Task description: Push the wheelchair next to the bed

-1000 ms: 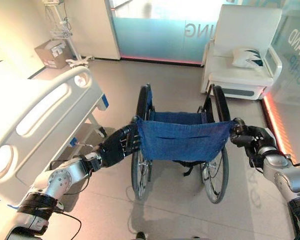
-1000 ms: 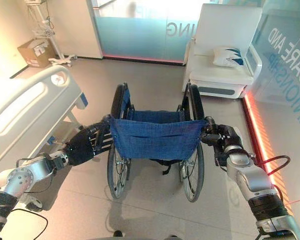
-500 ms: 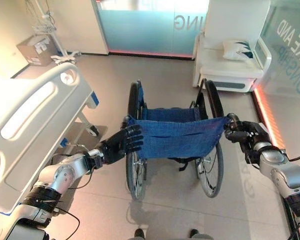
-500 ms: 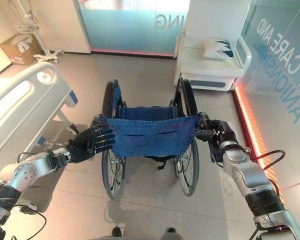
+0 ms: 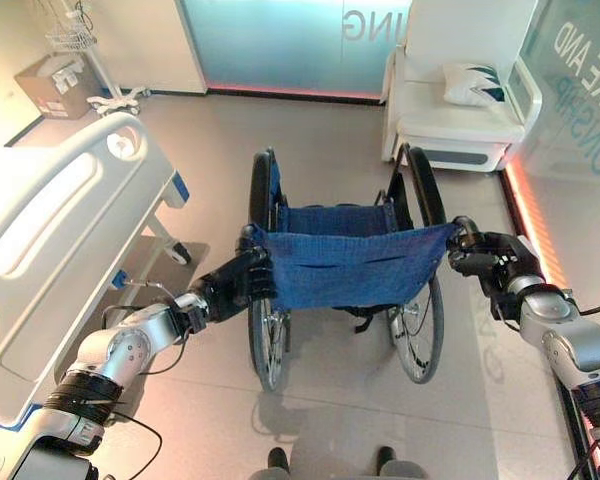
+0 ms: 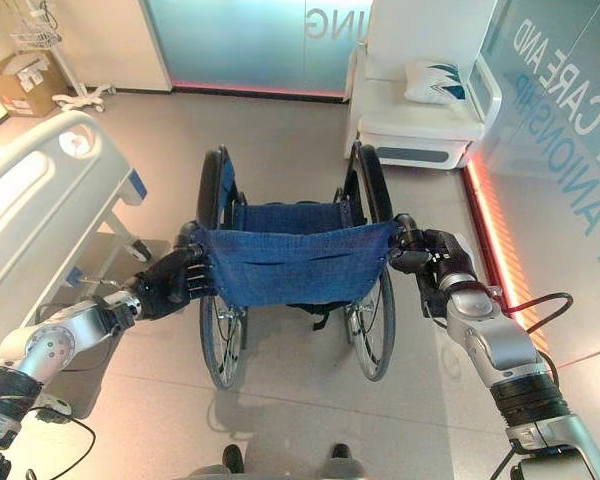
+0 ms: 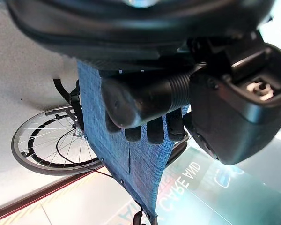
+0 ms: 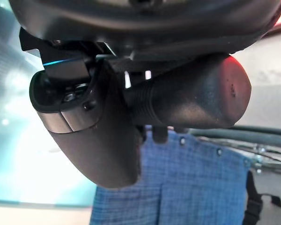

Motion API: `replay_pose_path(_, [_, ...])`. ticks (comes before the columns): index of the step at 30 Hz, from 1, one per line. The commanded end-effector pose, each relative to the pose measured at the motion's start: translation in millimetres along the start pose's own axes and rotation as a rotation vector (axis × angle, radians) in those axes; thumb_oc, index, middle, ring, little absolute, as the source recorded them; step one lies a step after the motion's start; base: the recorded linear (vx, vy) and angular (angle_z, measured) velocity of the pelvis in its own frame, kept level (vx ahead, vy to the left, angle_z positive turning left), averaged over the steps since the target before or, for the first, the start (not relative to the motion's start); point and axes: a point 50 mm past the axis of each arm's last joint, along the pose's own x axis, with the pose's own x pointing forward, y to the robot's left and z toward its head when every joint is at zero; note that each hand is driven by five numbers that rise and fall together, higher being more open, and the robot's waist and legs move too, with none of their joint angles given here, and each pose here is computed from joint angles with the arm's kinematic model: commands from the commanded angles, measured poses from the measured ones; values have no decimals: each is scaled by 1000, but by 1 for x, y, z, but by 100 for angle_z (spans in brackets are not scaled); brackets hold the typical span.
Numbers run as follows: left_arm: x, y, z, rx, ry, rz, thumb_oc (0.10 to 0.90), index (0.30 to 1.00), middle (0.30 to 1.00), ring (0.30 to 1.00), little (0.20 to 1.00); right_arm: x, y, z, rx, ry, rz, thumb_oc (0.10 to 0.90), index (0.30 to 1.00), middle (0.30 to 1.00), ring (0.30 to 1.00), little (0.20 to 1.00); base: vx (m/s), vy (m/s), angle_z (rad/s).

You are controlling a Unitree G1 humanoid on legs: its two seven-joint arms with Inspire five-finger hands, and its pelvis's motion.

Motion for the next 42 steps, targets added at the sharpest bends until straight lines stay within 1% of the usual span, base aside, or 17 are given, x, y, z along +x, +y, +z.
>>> replay_pose_path(1, [2, -68, 110, 34, -496, -304, 400, 300, 300, 300, 300, -2, -5, 24, -64, -119, 44, 400, 300, 300, 300, 300, 5, -100, 0])
replay_pose_path(6, [-1, -59, 109, 13, -507, -285, 400, 300, 300, 300, 300, -2, -7, 29, -77, -129, 45, 400, 300, 300, 300, 300, 10, -100, 0])
replay_pose_path(15, [-11, -42, 112, -57, -588, -230, 400, 300, 300, 300, 300, -1, -12, 46, -143, -165, 98, 400, 300, 300, 300, 300, 17, -156, -5])
replay_pose_path(21, [-32, -18, 115, -88, -635, -157, 400, 300, 300, 300, 300, -5, -10, 46, -151, -200, 145, 400, 300, 300, 300, 300, 100, -199, -15])
replay_pose_path(22, [-33, -18, 114, -89, -635, -155, 400, 300, 300, 300, 300, -5, -10, 45, -152, -200, 147, 400, 300, 300, 300, 300, 228, -29, -19])
replay_pose_path(23, [-39, -12, 113, -90, -643, -132, 400, 300, 300, 300, 300, -7, -10, 45, -153, -207, 161, 400, 300, 300, 300, 300, 240, 9, 2])
replay_pose_path(27, [-46, 3, 111, -107, -665, -112, 400, 300, 300, 300, 300, -6, -5, 44, -158, -215, 178, 400, 300, 300, 300, 300, 337, 69, 4])
replay_pose_path(30, [-52, 9, 112, -99, -666, -88, 400, 300, 300, 300, 300, -7, -3, 46, -159, -230, 204, 400, 300, 300, 300, 300, 355, 99, -37])
replay_pose_path(37, [-65, 8, 121, -78, -695, -71, 400, 300, 300, 300, 300, -11, -2, 52, -144, -266, 247, 400, 300, 300, 300, 300, 414, 181, -46])
replay_pose_path(42, [-71, 11, 127, -58, -676, -59, 400, 300, 300, 300, 300, -14, -5, 53, -114, -287, 235, 400, 300, 300, 300, 300, 351, 237, -16])
